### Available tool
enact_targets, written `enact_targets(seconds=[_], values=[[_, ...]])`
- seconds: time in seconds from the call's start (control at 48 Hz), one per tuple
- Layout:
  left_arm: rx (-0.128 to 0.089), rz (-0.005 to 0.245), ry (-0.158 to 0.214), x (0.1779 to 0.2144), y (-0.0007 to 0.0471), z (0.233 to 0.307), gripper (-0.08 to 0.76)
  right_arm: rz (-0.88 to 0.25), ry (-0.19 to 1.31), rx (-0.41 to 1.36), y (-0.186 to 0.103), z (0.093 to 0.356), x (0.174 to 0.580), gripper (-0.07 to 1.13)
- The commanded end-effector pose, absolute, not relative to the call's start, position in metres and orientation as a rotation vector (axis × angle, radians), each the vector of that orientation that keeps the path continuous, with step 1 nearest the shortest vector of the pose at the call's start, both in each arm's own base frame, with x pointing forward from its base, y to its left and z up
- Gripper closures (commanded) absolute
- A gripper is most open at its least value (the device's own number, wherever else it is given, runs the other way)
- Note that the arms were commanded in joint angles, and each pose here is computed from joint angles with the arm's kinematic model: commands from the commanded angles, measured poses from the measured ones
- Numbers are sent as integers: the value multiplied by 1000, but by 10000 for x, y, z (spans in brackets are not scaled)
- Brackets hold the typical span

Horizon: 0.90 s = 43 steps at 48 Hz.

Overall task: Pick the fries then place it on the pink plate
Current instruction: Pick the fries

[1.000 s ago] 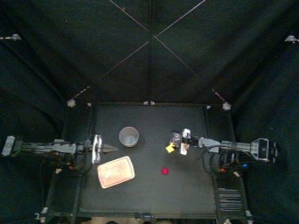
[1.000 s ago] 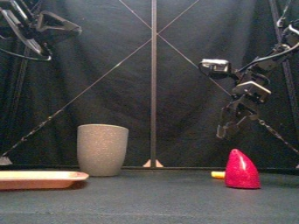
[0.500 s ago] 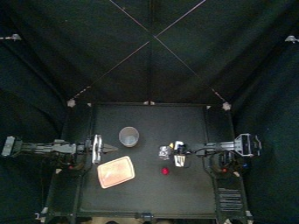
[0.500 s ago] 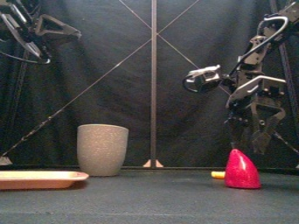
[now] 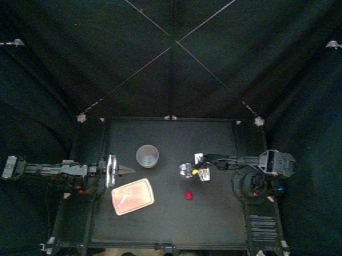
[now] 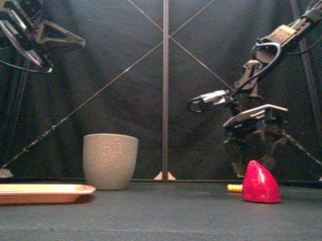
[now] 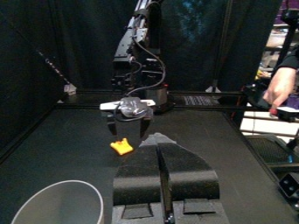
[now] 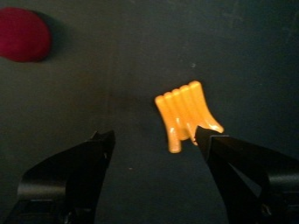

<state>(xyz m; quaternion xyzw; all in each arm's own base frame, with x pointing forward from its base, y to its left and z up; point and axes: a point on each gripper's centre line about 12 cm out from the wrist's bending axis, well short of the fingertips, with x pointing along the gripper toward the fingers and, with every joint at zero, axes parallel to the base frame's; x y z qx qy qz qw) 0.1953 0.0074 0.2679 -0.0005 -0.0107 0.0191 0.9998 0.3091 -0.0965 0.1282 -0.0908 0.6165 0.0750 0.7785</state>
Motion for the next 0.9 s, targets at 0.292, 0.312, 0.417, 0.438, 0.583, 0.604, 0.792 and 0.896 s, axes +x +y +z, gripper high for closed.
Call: enact_targets(seconds=[0.292, 0.312, 0.417, 0.438, 0.583, 0.604, 0.792, 0.896], values=[[-1, 49, -29, 1959, 95, 2695, 660, 172, 1346, -181, -1051, 1196, 3210, 3], [-1, 52, -28, 1961, 101, 2692, 660, 171, 1346, -178, -1054, 1197, 3209, 3], [1, 61, -28, 1959, 119, 2687, 660, 161, 1343, -175, -1083, 1163, 3205, 10], [1, 63, -31, 1958, 122, 2696, 660, 159, 1344, -175, -1090, 1153, 3205, 14], [-2, 64, -28, 1958, 125, 2687, 660, 155, 1350, -163, -1105, 1103, 3208, 23], [-4, 64, -28, 1958, 125, 2687, 660, 156, 1351, -164, -1102, 1093, 3212, 26], [-4, 61, -28, 1959, 119, 2687, 660, 160, 1363, -146, -1082, 1056, 3210, 173], [-4, 61, -29, 1957, 119, 2690, 660, 160, 1354, -123, -1050, 1099, 3208, 335]])
